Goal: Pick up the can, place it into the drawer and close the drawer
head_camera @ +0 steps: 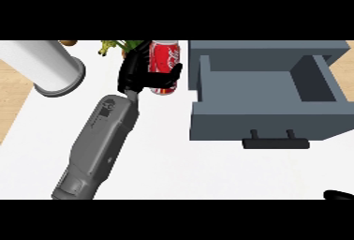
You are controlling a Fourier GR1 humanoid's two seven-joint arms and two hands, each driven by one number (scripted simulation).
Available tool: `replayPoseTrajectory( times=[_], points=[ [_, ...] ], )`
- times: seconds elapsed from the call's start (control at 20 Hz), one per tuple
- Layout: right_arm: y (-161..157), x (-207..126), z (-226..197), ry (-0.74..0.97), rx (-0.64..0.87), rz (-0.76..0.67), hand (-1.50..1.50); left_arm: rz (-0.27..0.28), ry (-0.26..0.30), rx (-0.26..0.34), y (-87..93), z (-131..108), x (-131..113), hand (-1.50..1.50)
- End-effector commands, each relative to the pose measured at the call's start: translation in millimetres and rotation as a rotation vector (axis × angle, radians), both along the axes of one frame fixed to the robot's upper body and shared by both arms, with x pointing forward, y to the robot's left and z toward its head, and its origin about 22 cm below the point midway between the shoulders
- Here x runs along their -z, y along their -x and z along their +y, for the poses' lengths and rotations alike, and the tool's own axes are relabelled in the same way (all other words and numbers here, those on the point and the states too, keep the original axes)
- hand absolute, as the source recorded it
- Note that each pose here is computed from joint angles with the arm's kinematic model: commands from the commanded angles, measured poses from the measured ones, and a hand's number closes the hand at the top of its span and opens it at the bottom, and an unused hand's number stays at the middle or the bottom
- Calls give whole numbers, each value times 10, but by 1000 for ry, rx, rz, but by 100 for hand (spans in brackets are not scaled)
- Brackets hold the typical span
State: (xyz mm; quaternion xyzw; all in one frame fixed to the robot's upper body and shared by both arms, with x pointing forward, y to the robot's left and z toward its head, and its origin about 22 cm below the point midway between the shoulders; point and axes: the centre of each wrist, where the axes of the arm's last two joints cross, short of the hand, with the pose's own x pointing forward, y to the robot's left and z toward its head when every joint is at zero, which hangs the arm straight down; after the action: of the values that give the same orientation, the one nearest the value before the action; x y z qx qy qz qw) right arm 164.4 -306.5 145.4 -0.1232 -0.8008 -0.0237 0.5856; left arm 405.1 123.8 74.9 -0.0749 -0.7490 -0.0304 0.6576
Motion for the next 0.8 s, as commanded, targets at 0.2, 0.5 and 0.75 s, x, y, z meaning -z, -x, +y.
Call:
replayPoseTrajectory(
  times=[0.2,0.5,0.75],
  points=[
    [-76,-175,-34,3,10,-13,-150,-43,-40,21,54,-548,-838,150],
    [-29,-106,1,3,17,-5,-150,-35,-89,33,-123,-807,-1268,150],
    [-89,-164,35,-13,-22,-6,-150,-32,-104,33,-131,-1136,-1642,150]
  ],
)
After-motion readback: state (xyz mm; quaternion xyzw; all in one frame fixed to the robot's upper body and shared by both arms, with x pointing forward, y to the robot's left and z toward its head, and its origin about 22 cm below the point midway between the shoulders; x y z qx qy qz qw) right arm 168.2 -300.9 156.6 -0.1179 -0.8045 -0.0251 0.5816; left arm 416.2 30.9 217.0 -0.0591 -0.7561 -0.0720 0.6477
